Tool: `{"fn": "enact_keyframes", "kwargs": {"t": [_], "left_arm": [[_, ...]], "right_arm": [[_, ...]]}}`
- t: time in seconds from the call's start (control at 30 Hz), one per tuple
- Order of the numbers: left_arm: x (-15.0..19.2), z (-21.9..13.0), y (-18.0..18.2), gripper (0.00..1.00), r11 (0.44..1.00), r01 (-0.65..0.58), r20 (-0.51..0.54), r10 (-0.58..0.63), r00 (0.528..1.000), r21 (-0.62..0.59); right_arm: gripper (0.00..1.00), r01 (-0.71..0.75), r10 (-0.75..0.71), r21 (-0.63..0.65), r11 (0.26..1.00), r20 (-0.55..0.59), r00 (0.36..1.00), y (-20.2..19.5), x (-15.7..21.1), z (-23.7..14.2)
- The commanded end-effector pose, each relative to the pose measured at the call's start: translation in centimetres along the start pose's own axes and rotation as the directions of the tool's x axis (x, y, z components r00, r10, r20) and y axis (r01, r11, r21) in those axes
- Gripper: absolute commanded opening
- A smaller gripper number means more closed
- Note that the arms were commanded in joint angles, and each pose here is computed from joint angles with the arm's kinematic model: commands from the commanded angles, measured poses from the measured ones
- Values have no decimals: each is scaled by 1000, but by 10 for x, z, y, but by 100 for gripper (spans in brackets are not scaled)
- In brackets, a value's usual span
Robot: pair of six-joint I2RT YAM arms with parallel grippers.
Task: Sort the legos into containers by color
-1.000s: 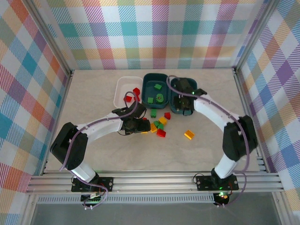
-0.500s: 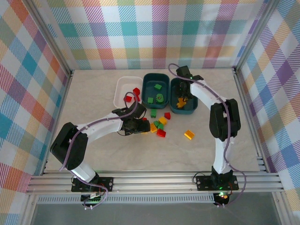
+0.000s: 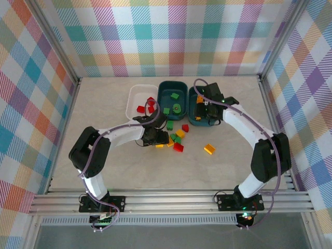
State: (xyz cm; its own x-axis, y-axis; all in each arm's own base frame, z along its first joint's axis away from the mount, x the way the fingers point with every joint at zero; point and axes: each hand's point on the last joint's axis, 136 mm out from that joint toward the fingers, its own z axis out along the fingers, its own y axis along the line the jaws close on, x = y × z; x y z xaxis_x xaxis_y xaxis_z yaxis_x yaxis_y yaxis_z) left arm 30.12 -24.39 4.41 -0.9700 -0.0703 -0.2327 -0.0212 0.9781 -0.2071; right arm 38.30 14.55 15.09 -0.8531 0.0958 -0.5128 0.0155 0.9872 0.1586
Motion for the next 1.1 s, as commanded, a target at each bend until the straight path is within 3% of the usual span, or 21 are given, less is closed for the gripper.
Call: {"fn": "enact_keyframes", "kwargs": {"t": [0.0,0.33,0.6,1.07], "left_arm": [[-5,3,-3,73,999,-35,4,35,999,-27],[-2,5,3,50,998,-43,-5,43,999,-52],[10,4,17,42,995,-52,-16,51,999,-84],[-6,-84,-32,40,986,-138,138,125,982,89]], "right_arm": [[64,-29,29,-26,999,4,1000,-1,11,-4],[64,-31,32,-32,999,14,999,-8,23,-20],[64,-39,41,-59,997,37,998,-4,19,-28],[64,-52,52,-5,999,34,998,-15,23,-21]]}}
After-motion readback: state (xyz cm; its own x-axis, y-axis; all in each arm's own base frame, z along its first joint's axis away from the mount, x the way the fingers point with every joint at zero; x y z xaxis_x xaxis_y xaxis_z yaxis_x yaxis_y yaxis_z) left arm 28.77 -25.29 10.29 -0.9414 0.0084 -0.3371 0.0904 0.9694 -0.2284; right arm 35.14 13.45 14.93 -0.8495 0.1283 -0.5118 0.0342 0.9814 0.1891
